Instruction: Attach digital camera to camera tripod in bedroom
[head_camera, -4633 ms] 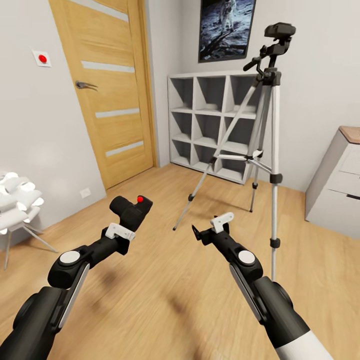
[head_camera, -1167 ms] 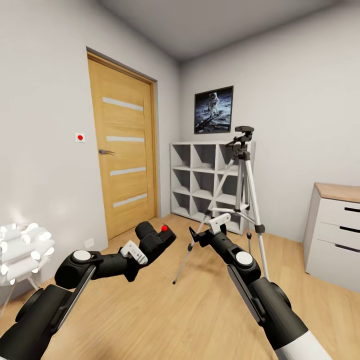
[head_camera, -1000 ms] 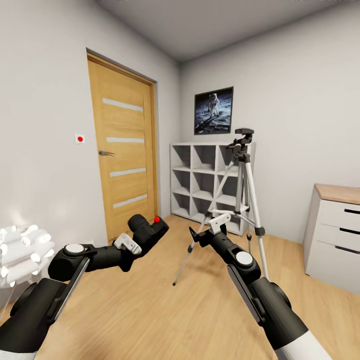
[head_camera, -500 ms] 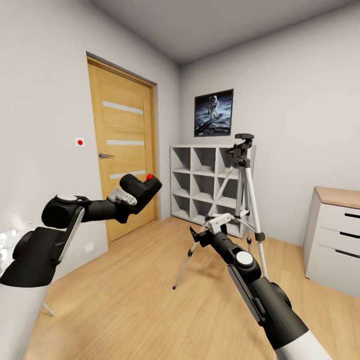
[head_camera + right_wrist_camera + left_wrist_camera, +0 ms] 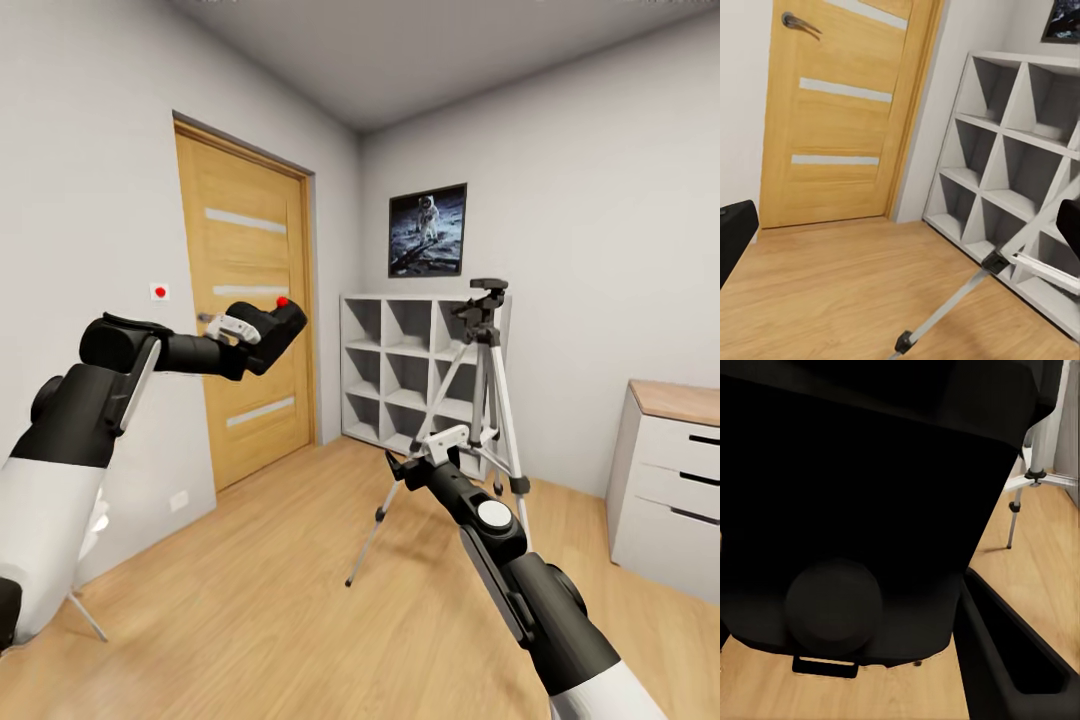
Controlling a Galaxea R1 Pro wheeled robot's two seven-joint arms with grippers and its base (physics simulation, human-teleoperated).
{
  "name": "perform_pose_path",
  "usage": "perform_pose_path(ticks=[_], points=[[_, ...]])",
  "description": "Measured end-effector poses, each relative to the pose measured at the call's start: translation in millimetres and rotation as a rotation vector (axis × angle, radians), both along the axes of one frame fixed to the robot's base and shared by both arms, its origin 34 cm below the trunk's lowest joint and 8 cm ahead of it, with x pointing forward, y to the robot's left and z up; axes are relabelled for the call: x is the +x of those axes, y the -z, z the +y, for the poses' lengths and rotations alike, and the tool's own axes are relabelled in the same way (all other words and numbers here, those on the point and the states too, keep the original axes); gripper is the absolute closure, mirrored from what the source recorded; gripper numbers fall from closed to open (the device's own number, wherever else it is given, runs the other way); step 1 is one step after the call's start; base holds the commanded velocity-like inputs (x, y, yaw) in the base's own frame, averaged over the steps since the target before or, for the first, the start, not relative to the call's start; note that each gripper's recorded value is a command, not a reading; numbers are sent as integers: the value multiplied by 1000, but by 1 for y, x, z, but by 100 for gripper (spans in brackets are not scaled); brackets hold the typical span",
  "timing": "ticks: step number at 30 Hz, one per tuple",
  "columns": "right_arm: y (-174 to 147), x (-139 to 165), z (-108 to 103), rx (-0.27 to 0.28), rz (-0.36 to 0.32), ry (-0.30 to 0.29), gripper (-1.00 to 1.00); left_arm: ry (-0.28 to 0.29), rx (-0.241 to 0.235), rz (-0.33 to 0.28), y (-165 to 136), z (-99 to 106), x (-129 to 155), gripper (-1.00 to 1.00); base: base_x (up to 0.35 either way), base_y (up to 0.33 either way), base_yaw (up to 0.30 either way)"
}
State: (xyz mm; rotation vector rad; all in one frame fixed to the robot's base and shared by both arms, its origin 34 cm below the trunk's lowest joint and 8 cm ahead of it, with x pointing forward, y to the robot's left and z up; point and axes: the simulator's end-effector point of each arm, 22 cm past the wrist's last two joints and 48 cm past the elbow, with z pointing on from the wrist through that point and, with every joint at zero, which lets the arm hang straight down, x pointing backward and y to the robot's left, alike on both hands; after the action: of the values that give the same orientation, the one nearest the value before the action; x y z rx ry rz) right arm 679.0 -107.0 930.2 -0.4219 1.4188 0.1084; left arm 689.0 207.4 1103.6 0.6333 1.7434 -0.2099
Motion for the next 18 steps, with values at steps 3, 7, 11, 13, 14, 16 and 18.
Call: perform_pose_path(ticks=[3,7,11,13,14,16,18], points=[[-6,1,0,0,0,0,-100,19,8,-17,-24,-5,-1,100,0,0,0],[-15,3,0,0,0,1,-100,72,10,-24,-47,-17,-7,100,0,0,0],[-23,5,0,0,1,1,-100,266,44,53,-37,-58,-33,100,0,0,0],[-24,6,-1,-1,6,2,-100,331,84,93,-26,-75,-43,100,0,0,0],[-25,7,-1,-1,8,2,-100,343,103,104,-22,-80,-45,100,0,0,0],[-28,8,-1,-2,12,3,-100,382,146,126,-14,-92,-52,100,0,0,0],[-31,9,-1,-3,15,4,-100,405,194,132,-9,-100,-58,100,0,0,0]])
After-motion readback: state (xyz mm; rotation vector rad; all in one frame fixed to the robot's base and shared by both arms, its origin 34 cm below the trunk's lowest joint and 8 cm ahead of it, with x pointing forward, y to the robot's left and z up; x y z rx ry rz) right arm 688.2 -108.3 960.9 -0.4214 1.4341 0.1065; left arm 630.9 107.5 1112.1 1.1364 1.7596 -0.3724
